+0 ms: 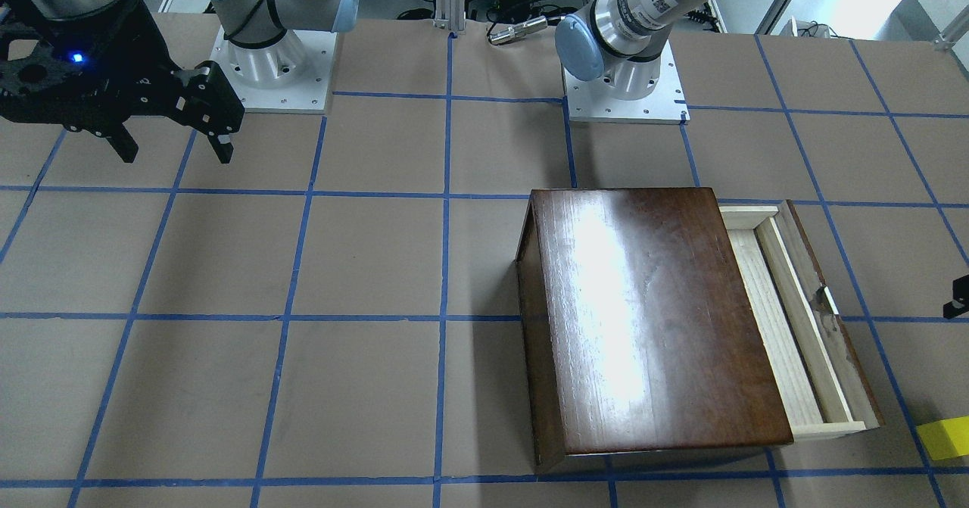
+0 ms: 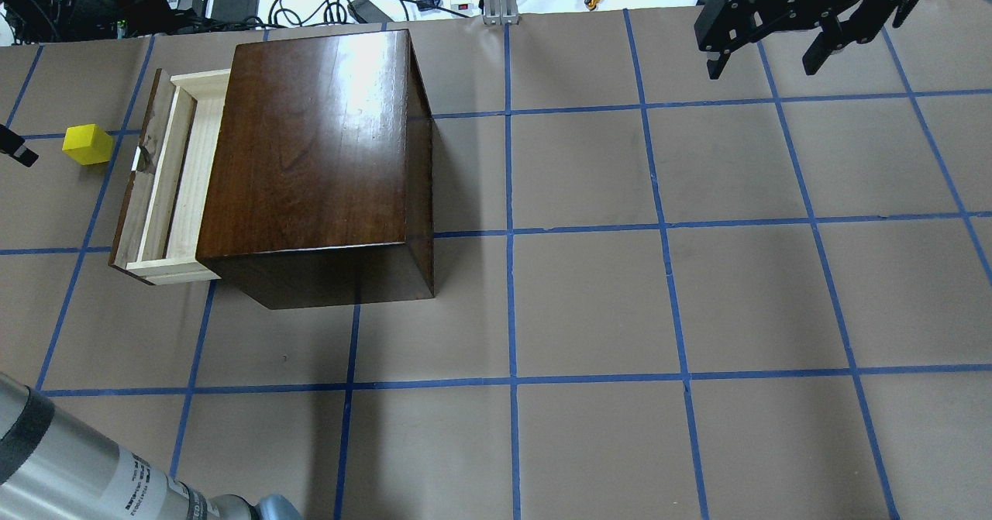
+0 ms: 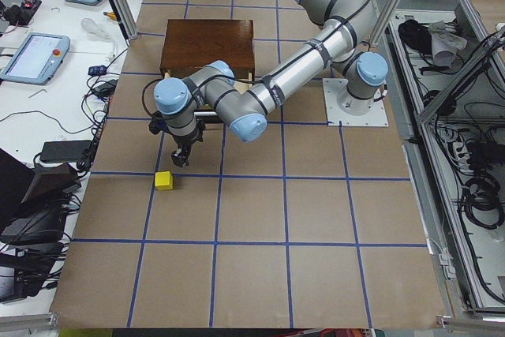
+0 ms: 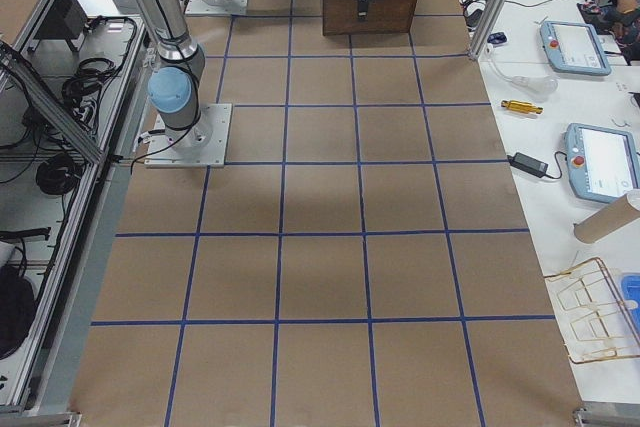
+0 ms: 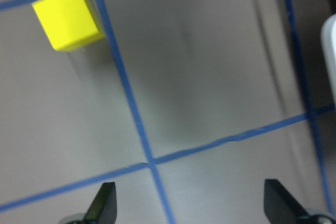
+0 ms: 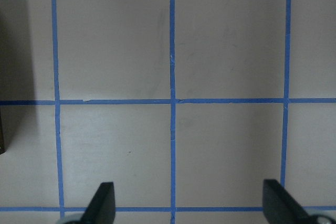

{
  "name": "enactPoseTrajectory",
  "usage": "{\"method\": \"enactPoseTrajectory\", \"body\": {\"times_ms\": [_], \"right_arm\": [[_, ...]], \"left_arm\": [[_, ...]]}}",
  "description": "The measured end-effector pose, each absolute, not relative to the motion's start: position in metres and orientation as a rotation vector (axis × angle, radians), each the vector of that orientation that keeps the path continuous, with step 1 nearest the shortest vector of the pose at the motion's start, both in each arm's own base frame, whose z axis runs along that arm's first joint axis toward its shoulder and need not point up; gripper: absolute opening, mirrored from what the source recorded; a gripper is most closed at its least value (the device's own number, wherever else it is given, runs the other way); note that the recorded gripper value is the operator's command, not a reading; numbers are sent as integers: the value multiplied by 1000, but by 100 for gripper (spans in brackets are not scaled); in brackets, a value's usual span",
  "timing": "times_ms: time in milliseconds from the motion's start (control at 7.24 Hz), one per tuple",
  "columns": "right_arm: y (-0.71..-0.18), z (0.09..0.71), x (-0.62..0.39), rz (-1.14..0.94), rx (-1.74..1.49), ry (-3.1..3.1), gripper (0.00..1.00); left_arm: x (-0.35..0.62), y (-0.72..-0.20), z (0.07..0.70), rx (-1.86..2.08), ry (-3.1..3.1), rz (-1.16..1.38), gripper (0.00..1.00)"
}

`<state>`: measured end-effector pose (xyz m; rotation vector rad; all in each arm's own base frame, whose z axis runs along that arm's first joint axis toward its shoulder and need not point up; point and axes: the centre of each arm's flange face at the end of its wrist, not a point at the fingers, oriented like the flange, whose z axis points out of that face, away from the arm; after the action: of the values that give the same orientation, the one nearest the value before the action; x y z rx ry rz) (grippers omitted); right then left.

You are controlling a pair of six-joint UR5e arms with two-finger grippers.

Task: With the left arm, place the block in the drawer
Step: 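Lower the left gripper over the yellow cube and grasp it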

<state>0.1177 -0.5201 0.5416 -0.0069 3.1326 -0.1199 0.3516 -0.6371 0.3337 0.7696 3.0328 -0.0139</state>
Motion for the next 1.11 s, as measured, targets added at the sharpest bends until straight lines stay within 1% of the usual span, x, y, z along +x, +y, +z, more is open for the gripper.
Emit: {"method": "enactPoseTrajectory", "body": {"times_ms": [414,691,1105], "right_arm": [[-520,542,118,-121,-7,3133,100],[-520,542,118,-120,-7,3132,100],[-520,542,118,-120,-7,3132,100]], "left_arm": [[373,-664,301,1349,2773,-16,100],[380,-686,284,1651,2589,-18,98],[369,-723,253,1961,2332,-48,98]]}}
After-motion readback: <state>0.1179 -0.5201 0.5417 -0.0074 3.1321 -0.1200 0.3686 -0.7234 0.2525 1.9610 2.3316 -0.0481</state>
